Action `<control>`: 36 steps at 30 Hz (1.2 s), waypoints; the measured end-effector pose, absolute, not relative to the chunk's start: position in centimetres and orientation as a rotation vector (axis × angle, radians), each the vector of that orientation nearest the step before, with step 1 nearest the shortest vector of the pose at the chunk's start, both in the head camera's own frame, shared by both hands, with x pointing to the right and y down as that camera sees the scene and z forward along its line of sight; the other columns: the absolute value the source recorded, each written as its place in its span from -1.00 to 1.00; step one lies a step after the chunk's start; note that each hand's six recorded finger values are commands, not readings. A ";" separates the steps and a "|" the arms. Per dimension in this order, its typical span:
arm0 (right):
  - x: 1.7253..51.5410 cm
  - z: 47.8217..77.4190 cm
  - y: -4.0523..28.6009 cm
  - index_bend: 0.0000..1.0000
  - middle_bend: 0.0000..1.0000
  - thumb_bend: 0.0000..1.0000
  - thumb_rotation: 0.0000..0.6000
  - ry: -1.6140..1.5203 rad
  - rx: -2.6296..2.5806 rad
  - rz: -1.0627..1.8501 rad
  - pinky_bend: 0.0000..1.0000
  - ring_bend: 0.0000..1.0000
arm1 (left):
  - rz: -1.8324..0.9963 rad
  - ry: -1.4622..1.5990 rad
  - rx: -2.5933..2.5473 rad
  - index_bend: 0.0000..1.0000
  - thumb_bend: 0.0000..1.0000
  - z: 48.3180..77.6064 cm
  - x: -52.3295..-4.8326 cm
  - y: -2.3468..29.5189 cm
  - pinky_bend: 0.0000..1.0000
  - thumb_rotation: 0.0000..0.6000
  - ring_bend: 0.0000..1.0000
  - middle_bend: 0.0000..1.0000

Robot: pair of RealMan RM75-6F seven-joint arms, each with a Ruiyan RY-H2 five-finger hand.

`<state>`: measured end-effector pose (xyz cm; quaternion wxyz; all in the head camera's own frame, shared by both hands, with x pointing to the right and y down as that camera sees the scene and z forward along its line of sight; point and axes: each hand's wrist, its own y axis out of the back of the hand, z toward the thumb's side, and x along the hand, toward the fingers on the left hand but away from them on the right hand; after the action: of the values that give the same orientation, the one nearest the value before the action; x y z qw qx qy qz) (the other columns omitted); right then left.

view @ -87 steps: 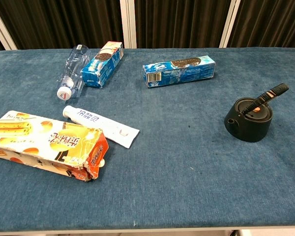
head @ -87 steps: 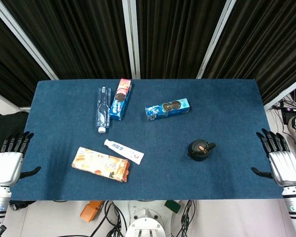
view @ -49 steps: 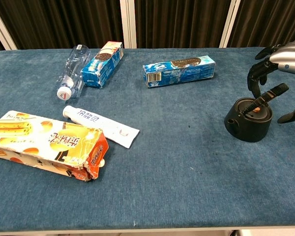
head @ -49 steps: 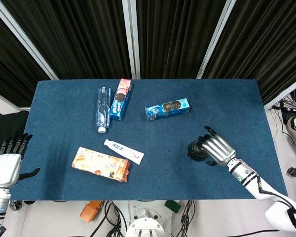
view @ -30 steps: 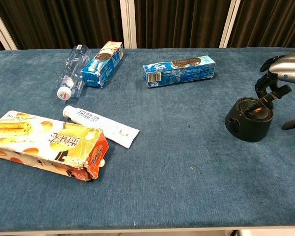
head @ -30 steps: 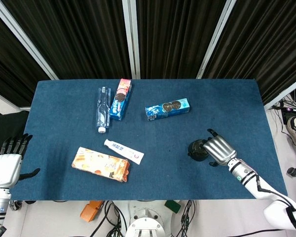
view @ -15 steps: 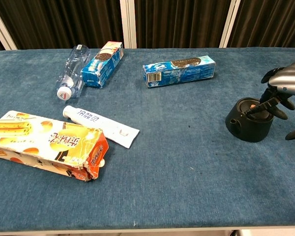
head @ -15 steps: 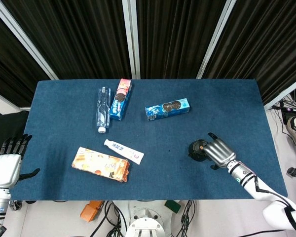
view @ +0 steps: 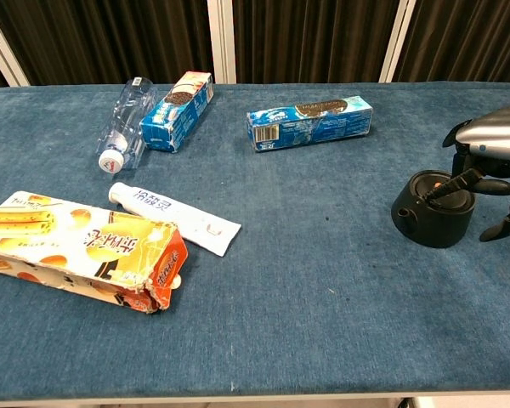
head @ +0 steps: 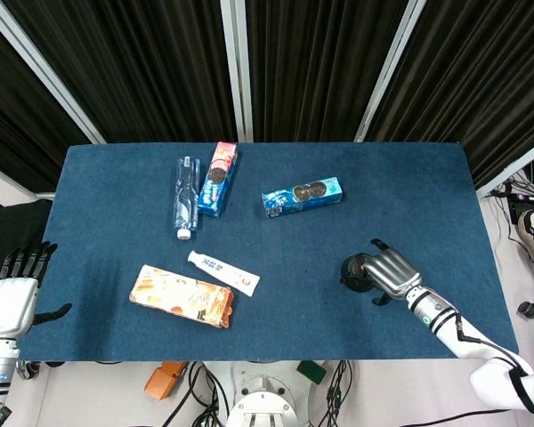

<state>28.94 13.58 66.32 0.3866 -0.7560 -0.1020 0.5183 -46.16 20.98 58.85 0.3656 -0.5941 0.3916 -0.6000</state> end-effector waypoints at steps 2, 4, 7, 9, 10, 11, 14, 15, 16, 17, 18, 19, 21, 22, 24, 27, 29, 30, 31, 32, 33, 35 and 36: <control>28.8 66.2 13.5 1.00 0.90 -1.00 0.22 -0.280 -1.952 1.316 -0.64 0.96 | -1.542 1.006 -1.527 -0.88 -0.92 58.8 -46.1 21.0 -1.00 1.00 -1.00 -0.89; 28.8 66.1 13.4 1.00 0.91 -1.00 0.14 -0.297 -1.973 1.307 -0.64 0.97 | -1.540 1.005 -1.528 -0.88 -0.92 58.8 -46.0 20.9 -1.00 1.00 -1.00 -0.89; 28.7 65.8 12.9 1.00 0.93 -1.00 0.09 -0.328 -1.992 1.282 -0.64 0.98 | -1.537 1.003 -1.528 -0.88 -0.92 58.7 -45.9 20.9 -1.00 1.00 -1.00 -0.89; 28.8 65.3 12.4 1.00 0.93 -1.00 0.08 -0.359 -1.994 1.263 -0.64 0.98 | -1.534 1.004 -1.529 -0.88 -0.92 58.6 -45.8 20.8 -1.00 1.00 -1.00 -0.88; 28.8 65.1 12.2 1.00 0.93 -1.00 0.09 -0.374 -1.993 1.254 -0.63 0.98 | -1.533 1.004 -1.529 -0.88 -0.92 58.6 -45.7 20.8 -1.00 1.00 -1.00 -0.88; 28.8 64.9 11.9 1.00 0.94 -1.00 0.09 -0.394 -1.992 1.242 -0.63 0.99 | -1.532 1.003 -1.528 -0.88 -0.92 58.6 -45.7 20.8 -1.00 1.00 -1.00 -0.88; 28.8 64.0 11.2 1.00 0.97 -1.00 0.07 -0.451 -1.984 1.205 -0.53 1.00 | -1.527 1.001 -1.525 -0.88 -0.92 58.4 -45.6 20.7 -1.00 1.00 -1.00 -0.87; 28.8 63.8 11.0 1.00 0.98 -1.00 0.07 -0.468 -1.978 1.192 -0.49 1.00 | -1.524 1.002 -1.524 -0.88 -0.92 58.4 -45.5 20.6 -1.00 1.00 -1.00 -0.87; 28.7 63.5 10.8 1.00 0.99 -0.98 0.06 -0.486 -1.972 1.178 -0.45 1.00 | -1.522 1.002 -1.523 -0.88 -0.92 58.3 -45.5 20.6 -1.00 1.00 -1.00 -0.87; 28.7 63.1 10.6 1.00 1.00 -0.90 0.06 -0.510 -1.964 1.157 -0.42 1.00 | -1.520 1.002 -1.523 -0.88 -0.92 58.3 -45.4 20.6 -1.00 1.00 -1.00 -0.87; 28.6 62.7 10.4 1.00 1.00 -0.79 0.05 -0.529 -1.960 1.141 -0.38 1.00 | -1.518 1.001 -1.524 -0.88 -0.92 58.3 -45.4 20.6 -1.00 1.00 -1.00 -0.87; 28.5 62.4 10.3 1.00 1.00 -0.64 0.05 -0.546 -1.957 1.124 -0.35 1.00 | -1.516 1.000 -1.523 -0.88 -0.93 58.3 -45.4 20.5 -1.00 1.00 -1.00 -0.87; 28.3 61.9 10.1 1.00 1.00 -0.37 0.04 -0.577 -1.951 1.087 -0.30 1.00 | -1.513 1.000 -1.524 -0.88 -0.92 58.3 -45.3 20.5 -1.00 1.00 -1.00 -0.87; 28.3 61.7 10.1 1.00 1.00 -0.28 0.04 -0.586 -1.949 1.074 -0.27 1.00 | -1.513 1.001 -1.525 -0.88 -0.92 58.3 -45.3 20.5 -1.00 1.00 -1.00 -0.87; 28.2 61.5 10.1 1.00 1.00 -0.16 0.04 -0.602 -1.944 1.055 -0.22 1.00 | -1.511 1.001 -1.524 -0.88 -0.92 58.2 -45.3 20.5 -1.00 1.00 -1.00 -0.87; 28.2 61.6 10.1 1.00 1.00 0.00 0.03 -0.621 -1.939 1.044 -0.17 1.00 | -1.510 1.001 -1.524 -0.88 -0.93 58.3 -45.3 20.5 -1.00 1.00 -1.00 -0.87; 28.3 61.7 10.2 1.00 1.00 0.02 0.05 -0.630 -1.937 1.040 -0.13 1.00 | -1.509 1.001 -1.523 -0.88 -0.92 58.3 -45.3 20.5 -1.00 1.00 -1.00 -0.87; 28.3 61.7 10.2 1.00 1.00 0.03 0.06 -0.633 -1.936 1.039 -0.12 1.00 | -1.508 1.001 -1.524 -0.88 -0.93 58.3 -45.3 20.5 -1.00 1.00 -1.00 -0.87; 28.3 61.7 10.2 1.00 1.00 0.04 0.09 -0.635 -1.934 1.038 -0.10 1.00 | -1.507 1.001 -1.524 -0.88 -0.93 58.3 -45.2 20.5 -1.00 1.00 -1.00 -0.87; 28.3 61.8 10.2 1.00 1.00 0.05 0.12 -0.636 -1.931 1.038 -0.08 1.00 | -1.507 1.001 -1.525 -0.88 -0.93 58.3 -45.2 20.5 -1.00 1.00 -1.00 -0.87; 28.3 61.9 10.2 1.00 1.00 0.06 0.16 -0.636 -1.929 1.039 -0.07 1.00 | -1.506 1.001 -1.525 -0.88 -0.93 58.3 -45.2 20.5 -1.00 1.00 -1.00 -0.87; 28.3 62.0 10.2 1.00 1.00 0.08 0.20 -0.632 -1.923 1.041 -0.04 1.00 | -1.505 1.002 -1.525 -0.88 -0.92 58.3 -45.2 20.4 -1.00 1.00 -1.00 -0.86; 28.2 62.1 10.2 1.00 1.00 0.08 0.21 -0.630 -1.921 1.041 -0.03 1.00 | -1.504 1.002 -1.526 -0.88 -0.92 58.3 -45.2 20.4 -1.00 1.00 -1.00 -0.85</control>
<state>28.22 10.24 62.09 0.4205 -0.7665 -0.2514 0.4152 -45.19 20.42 58.30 0.3786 -0.5971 0.3922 -0.5885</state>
